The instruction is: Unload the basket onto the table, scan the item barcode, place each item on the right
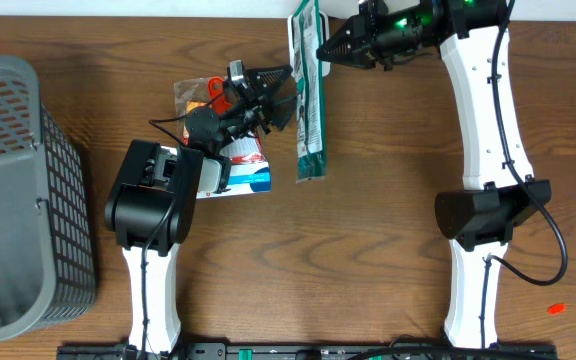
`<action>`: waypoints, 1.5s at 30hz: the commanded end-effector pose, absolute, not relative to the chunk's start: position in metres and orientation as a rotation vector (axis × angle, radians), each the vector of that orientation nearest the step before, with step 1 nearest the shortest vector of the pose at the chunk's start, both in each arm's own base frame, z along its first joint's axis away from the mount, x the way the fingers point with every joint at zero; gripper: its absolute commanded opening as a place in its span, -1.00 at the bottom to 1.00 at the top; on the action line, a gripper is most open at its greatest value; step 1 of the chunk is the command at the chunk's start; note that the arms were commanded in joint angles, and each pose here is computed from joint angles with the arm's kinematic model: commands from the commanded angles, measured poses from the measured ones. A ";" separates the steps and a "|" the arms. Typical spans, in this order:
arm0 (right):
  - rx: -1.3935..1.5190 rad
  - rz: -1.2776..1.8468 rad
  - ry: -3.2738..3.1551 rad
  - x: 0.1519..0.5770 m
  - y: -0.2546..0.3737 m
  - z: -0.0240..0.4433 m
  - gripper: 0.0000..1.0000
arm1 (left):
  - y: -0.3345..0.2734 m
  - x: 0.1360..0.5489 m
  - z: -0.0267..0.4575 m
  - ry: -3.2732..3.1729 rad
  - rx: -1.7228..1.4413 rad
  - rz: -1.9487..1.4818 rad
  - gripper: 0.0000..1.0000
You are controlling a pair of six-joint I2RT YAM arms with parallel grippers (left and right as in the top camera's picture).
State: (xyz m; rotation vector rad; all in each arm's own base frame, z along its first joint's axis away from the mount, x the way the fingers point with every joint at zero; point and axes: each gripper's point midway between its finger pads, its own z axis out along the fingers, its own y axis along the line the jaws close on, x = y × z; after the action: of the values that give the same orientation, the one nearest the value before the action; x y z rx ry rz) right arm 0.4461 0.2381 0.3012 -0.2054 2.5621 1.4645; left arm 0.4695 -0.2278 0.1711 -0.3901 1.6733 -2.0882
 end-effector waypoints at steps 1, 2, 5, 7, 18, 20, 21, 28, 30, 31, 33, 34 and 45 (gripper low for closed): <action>-0.192 1.413 2.553 0.458 0.229 0.295 -0.98 | -0.228 0.470 0.180 1.642 -0.323 -2.054 0.94; -0.186 1.415 2.559 0.462 0.229 0.289 -0.97 | -0.228 0.469 0.180 1.643 -0.317 -2.052 0.94; -0.192 1.462 2.555 0.468 0.231 0.279 -0.98 | -0.228 0.469 0.179 1.645 -0.312 -2.051 0.93; -0.201 1.522 2.543 0.471 0.234 0.274 -0.97 | -0.228 0.469 0.179 1.645 -0.312 -2.051 0.93; -0.283 1.793 2.408 0.485 0.253 0.267 -0.97 | -0.228 0.469 0.179 1.645 -0.312 -2.051 0.94; -0.279 1.792 2.402 0.487 0.253 0.268 -0.97 | -0.228 0.469 0.179 1.645 -0.311 -2.050 0.93; -0.265 1.796 2.406 0.487 0.252 0.268 -0.98 | -0.228 0.469 0.179 1.645 -0.308 -2.048 0.91; -0.270 1.920 2.349 0.485 0.257 0.285 -0.97 | -0.228 0.469 0.179 1.642 -0.295 -2.037 0.93; -0.274 1.931 2.341 0.486 0.260 0.287 -0.97 | -0.228 0.469 0.179 1.642 -0.295 -2.037 0.94; -0.274 1.933 2.340 0.486 0.261 0.288 -0.97 | -0.228 0.469 0.179 1.642 -0.295 -2.037 0.93; -0.276 1.927 2.342 0.486 0.262 0.287 -0.97 | -0.228 0.469 0.179 1.642 -0.295 -2.037 0.94; -0.271 1.918 2.350 0.486 0.262 0.285 -0.97 | -0.228 0.469 0.179 1.642 -0.294 -2.037 0.93; -0.202 1.852 2.476 0.484 0.262 0.243 -0.98 | -0.228 0.469 0.179 1.642 -0.294 -2.037 0.93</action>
State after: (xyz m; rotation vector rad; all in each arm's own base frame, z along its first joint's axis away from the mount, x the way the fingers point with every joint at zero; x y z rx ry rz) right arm 0.4863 0.2598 0.2606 -0.2024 2.4397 1.8635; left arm 0.4694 -0.2278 0.1711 -0.3430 1.6660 -2.0512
